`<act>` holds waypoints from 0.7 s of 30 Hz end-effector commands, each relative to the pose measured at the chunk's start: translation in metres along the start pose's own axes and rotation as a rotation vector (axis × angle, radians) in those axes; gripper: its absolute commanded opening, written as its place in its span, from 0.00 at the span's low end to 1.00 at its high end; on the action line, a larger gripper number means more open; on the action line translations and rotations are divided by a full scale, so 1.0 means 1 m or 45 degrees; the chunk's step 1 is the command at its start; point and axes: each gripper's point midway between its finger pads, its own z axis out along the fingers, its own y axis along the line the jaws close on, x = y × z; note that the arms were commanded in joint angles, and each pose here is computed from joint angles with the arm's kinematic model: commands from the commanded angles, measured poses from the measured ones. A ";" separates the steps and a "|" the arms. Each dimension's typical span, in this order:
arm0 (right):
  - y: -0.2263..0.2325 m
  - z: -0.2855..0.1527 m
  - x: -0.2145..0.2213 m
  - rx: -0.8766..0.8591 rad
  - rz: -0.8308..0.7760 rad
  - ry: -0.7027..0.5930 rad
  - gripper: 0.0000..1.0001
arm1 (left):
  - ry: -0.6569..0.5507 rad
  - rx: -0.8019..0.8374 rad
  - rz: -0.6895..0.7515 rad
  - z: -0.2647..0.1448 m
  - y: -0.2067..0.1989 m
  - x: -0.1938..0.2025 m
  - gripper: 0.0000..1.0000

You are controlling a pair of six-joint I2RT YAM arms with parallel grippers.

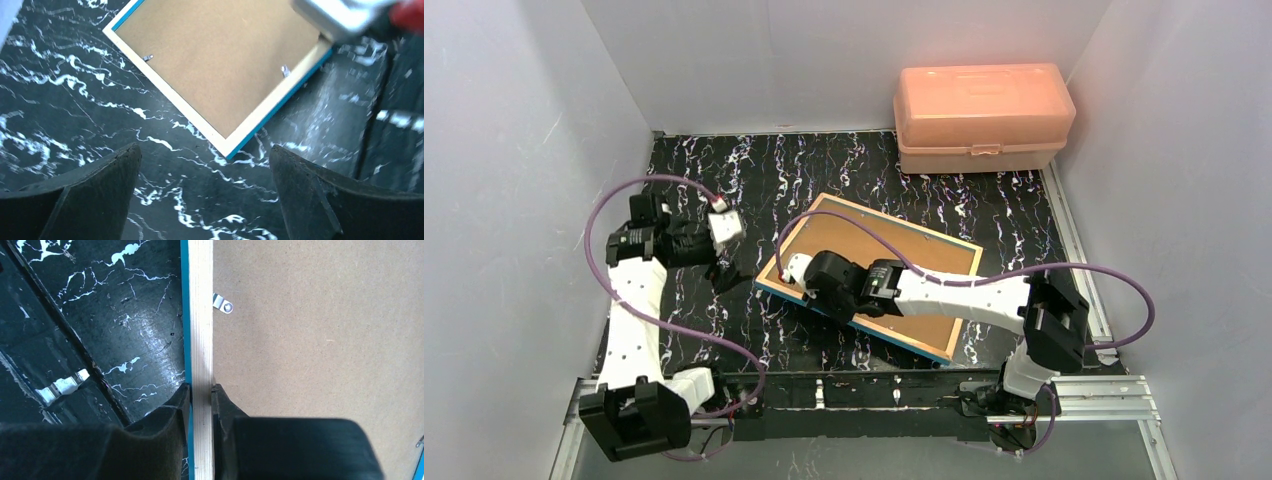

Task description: Put the photo into the frame

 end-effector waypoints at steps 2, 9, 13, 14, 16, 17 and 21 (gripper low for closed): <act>-0.014 -0.033 -0.057 -0.046 0.037 -0.198 0.02 | 0.006 0.089 0.585 0.009 -0.030 0.015 0.98; -0.021 -0.045 -0.078 -0.134 0.102 -0.260 0.03 | -0.039 -0.020 1.040 0.026 -0.022 0.021 0.98; -0.021 -0.053 -0.088 -0.191 0.116 -0.287 0.03 | -0.078 -0.024 1.201 0.039 -0.017 0.015 0.98; -0.021 -0.054 -0.091 -0.195 0.118 -0.289 0.03 | -0.071 -0.008 1.263 0.044 -0.018 0.016 0.98; -0.023 -0.057 -0.094 -0.199 0.121 -0.291 0.03 | -0.080 -0.003 1.344 0.054 -0.017 0.016 0.97; -0.023 -0.058 -0.095 -0.203 0.122 -0.290 0.03 | -0.087 -0.008 1.380 0.059 -0.015 0.014 0.96; -0.024 -0.061 -0.098 -0.213 0.126 -0.289 0.03 | -0.075 0.027 1.416 0.074 -0.012 0.009 0.85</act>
